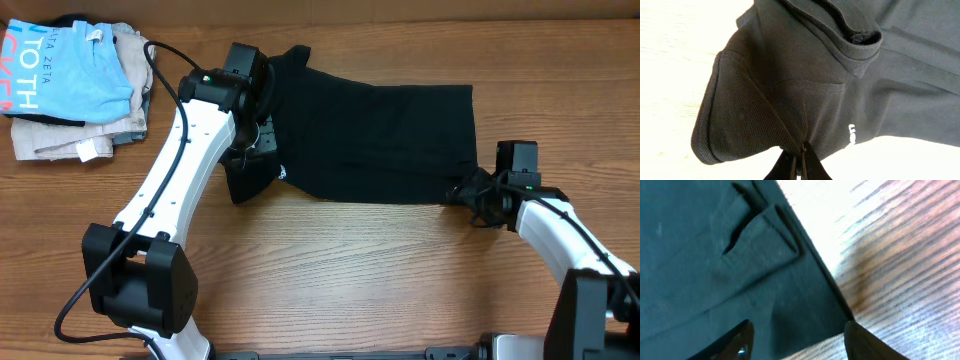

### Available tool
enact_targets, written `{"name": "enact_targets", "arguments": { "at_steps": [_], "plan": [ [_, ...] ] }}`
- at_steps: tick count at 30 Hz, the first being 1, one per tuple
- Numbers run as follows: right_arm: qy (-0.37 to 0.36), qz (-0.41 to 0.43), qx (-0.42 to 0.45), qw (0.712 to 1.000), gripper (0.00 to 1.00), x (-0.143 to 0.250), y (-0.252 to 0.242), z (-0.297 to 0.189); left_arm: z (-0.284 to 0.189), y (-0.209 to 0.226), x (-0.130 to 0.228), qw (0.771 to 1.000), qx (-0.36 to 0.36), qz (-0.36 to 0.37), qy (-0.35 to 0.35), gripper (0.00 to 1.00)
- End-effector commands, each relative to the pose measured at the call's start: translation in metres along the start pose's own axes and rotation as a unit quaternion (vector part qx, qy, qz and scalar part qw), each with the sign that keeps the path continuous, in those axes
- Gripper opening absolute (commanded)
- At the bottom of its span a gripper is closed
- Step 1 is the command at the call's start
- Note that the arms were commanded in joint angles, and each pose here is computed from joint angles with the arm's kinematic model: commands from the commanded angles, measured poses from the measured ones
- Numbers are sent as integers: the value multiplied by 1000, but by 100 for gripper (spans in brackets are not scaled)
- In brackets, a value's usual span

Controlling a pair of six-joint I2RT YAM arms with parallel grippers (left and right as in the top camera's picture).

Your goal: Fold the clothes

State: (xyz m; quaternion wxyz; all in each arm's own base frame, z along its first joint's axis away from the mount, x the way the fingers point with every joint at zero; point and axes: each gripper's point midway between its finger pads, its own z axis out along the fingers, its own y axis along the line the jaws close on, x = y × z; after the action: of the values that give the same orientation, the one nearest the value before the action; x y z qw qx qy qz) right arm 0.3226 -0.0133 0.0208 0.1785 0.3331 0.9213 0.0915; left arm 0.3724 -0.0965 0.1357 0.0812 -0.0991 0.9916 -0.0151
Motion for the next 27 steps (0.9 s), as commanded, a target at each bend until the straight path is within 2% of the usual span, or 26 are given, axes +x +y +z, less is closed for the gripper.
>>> {"name": "enact_targets", "arguments": {
  "at_steps": [1,9,12,14,16,18,27],
  "plan": [
    [18,14,26,999,59,9,-13,15,-5,3,-6,1000,-8,7,-17,4],
    [34,14,35,999,56,15,-18,38,-6,1,-10,1000,-5,7,-25,4],
    [39,14,38,998,43,17,-19,38,-6,1,-10,1000,-6,7,-26,4],
    [44,14,43,998,26,19,-20,37,-6,1,-10,1000,-6,7,-25,4],
    [55,17,51,997,14,21,-22,32,-6,1,-9,1000,-7,7,-23,4],
    [64,21,60,996,8,18,-22,22,-6,3,-6,1000,-10,5,-17,4],
    [110,23,97,989,6,5,-28,-55,-14,32,59,990,-73,-42,112,4]
  ]
}}
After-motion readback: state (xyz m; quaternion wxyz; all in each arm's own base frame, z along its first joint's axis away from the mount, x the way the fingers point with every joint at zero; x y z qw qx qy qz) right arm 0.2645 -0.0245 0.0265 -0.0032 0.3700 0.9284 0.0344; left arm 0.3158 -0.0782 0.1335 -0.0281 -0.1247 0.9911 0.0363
